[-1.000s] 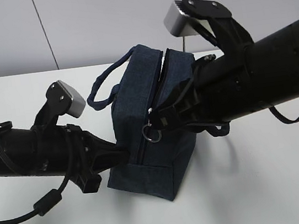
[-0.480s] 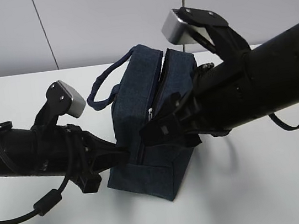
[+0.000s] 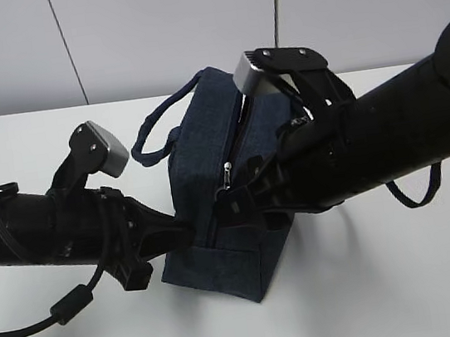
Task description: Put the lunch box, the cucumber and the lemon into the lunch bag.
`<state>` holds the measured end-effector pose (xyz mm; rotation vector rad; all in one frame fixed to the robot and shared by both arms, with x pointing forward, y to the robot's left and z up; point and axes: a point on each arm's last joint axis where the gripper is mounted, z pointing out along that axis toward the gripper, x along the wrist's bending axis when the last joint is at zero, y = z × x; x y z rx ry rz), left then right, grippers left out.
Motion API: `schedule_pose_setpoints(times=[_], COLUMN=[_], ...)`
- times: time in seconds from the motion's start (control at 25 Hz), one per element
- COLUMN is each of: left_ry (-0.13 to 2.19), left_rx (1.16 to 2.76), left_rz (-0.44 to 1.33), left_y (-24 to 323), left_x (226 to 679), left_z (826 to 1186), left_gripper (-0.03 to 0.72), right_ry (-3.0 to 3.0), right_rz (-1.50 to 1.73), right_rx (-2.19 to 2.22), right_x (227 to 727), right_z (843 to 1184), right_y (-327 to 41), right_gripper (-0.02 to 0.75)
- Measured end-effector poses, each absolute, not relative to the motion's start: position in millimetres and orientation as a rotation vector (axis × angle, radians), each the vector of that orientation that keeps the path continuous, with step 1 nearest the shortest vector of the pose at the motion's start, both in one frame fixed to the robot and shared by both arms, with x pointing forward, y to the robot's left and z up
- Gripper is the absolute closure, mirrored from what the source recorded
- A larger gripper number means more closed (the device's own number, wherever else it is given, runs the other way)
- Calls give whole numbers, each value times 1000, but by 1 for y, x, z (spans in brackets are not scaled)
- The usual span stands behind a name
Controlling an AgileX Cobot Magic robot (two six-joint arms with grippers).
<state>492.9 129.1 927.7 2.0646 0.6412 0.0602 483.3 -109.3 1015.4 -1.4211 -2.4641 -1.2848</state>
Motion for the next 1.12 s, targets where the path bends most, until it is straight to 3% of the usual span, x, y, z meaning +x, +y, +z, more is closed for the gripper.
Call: schedule_pose_setpoints(times=[0.44,0.8,1.12], left_ry=[642,642,642], left_rx=[2065,2065,2065], left_rz=[61,61,61], left_y=[129,129,129], left_x=[493,493,493], left_z=[928,928,928], left_gripper=[688,688,688], right_ry=[-2464,-2457,-2417], right_rz=[-1227,-1273,-1331], right_rx=[-1476,-1542,-1560], right_x=[492,497,500], right_z=[997,998,1001], right_y=[-107,-108,-107], right_gripper=[378,529,542])
